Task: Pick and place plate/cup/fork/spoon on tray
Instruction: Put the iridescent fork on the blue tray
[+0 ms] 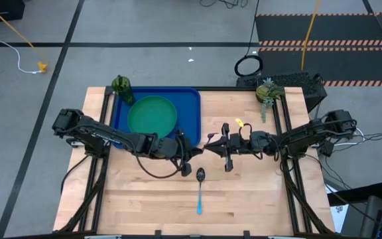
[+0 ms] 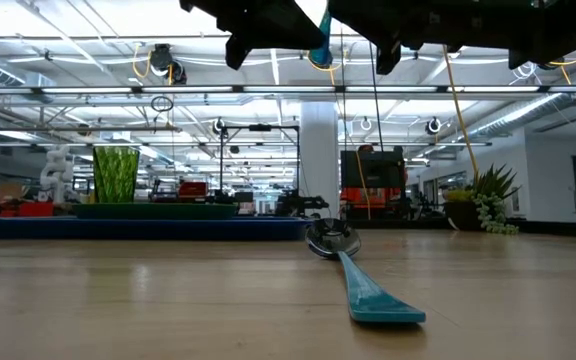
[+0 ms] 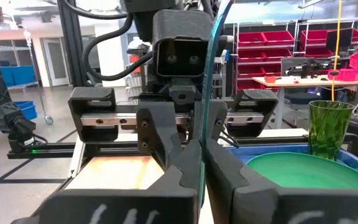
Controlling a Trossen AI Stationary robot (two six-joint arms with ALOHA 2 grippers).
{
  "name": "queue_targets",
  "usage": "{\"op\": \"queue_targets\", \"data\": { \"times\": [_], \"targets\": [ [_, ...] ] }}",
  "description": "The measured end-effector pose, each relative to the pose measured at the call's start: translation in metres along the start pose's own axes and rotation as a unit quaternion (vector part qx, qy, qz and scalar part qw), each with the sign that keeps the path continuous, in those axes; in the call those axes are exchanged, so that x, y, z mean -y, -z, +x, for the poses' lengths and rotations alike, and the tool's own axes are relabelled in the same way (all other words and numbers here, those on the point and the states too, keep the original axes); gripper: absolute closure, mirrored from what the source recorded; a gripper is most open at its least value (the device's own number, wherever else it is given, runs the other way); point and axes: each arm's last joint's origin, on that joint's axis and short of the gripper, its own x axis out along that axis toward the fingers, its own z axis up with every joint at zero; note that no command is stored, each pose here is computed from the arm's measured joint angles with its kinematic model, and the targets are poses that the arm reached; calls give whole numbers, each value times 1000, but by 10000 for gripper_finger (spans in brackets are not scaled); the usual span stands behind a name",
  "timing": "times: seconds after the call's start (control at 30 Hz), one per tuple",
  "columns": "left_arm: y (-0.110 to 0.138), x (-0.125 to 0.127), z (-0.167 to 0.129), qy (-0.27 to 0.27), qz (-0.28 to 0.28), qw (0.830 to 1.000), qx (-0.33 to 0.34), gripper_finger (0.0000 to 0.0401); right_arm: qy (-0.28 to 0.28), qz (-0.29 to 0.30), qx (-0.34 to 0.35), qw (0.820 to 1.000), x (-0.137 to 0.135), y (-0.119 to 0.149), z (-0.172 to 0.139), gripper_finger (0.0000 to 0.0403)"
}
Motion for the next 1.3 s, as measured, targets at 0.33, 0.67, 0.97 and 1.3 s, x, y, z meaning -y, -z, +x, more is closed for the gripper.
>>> {"op": "queue_targets", "data": {
  "times": [0.33,0.67,0.97,1.3],
  "targets": [
    [2,0,0,-11,-7,1000,-5,331,3,11,-2,1000,2,0,0,403],
    [6,-4,-8,-27,-38,998,-48,242,6,13,-1,1000,2,0,0,403],
    [-3,-1,-27,-52,-56,997,-27,240,45,89,-35,994,16,7,1,403],
    [-4,-5,-25,-79,-53,995,-17,240,54,176,-80,980,28,30,8,403]
  ]
}}
